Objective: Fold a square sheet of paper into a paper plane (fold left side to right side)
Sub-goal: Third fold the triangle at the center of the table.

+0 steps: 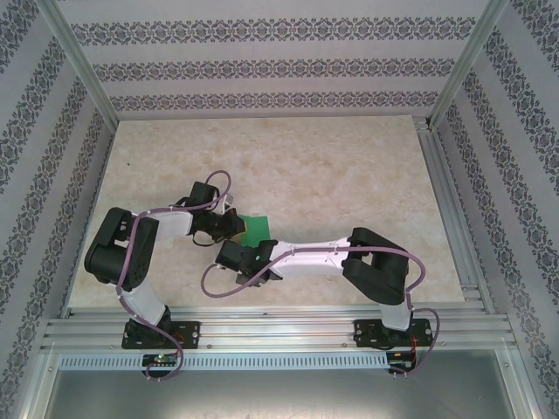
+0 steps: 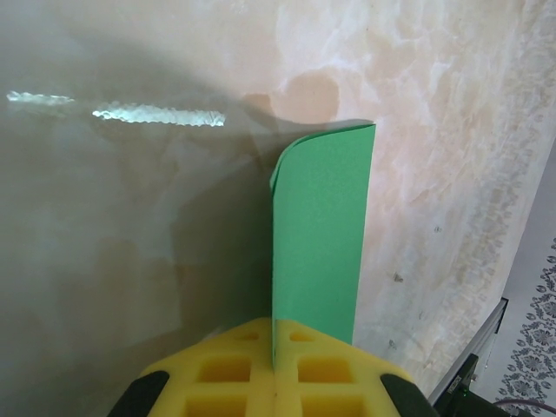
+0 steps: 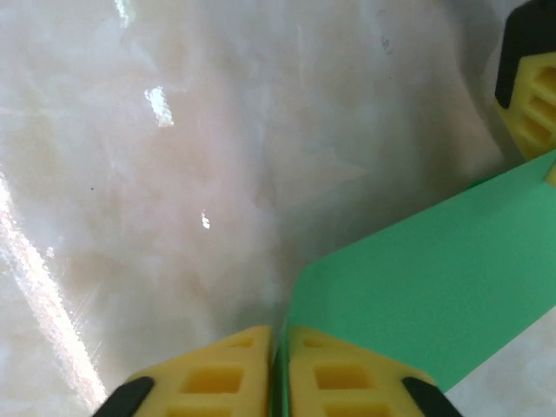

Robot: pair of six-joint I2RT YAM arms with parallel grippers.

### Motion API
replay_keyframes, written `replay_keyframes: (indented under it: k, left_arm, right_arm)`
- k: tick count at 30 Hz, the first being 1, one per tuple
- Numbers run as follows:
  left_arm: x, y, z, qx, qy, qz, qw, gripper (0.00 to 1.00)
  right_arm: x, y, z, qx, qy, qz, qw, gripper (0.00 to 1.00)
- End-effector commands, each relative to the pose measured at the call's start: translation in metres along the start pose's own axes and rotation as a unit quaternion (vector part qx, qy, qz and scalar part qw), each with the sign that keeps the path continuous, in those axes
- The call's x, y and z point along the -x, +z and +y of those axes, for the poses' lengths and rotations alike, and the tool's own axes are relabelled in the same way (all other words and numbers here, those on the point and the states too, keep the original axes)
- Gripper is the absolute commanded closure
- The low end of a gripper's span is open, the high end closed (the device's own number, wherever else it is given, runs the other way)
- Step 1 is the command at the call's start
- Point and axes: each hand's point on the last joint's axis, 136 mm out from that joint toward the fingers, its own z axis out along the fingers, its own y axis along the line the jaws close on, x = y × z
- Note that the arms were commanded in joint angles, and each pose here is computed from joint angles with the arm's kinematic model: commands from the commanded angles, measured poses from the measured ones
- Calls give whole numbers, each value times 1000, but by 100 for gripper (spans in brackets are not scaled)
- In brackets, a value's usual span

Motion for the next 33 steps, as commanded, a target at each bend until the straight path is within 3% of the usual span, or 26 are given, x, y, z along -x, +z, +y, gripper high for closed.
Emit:
replay_keyframes:
  k: [1, 15, 33]
  left_arm:
    - [5, 0, 3, 8, 1, 0, 1000, 100]
    - [4, -1, 5, 16, 10, 4, 1000, 100]
    - [5, 2, 11, 27, 12, 8, 1000, 100]
  right_arm:
    - [16, -18, -5, 44, 27, -39, 998, 99]
    - [1, -15, -22, 164, 121, -46, 978, 100]
    - [-15, 5, -36, 211, 194, -39, 957, 100]
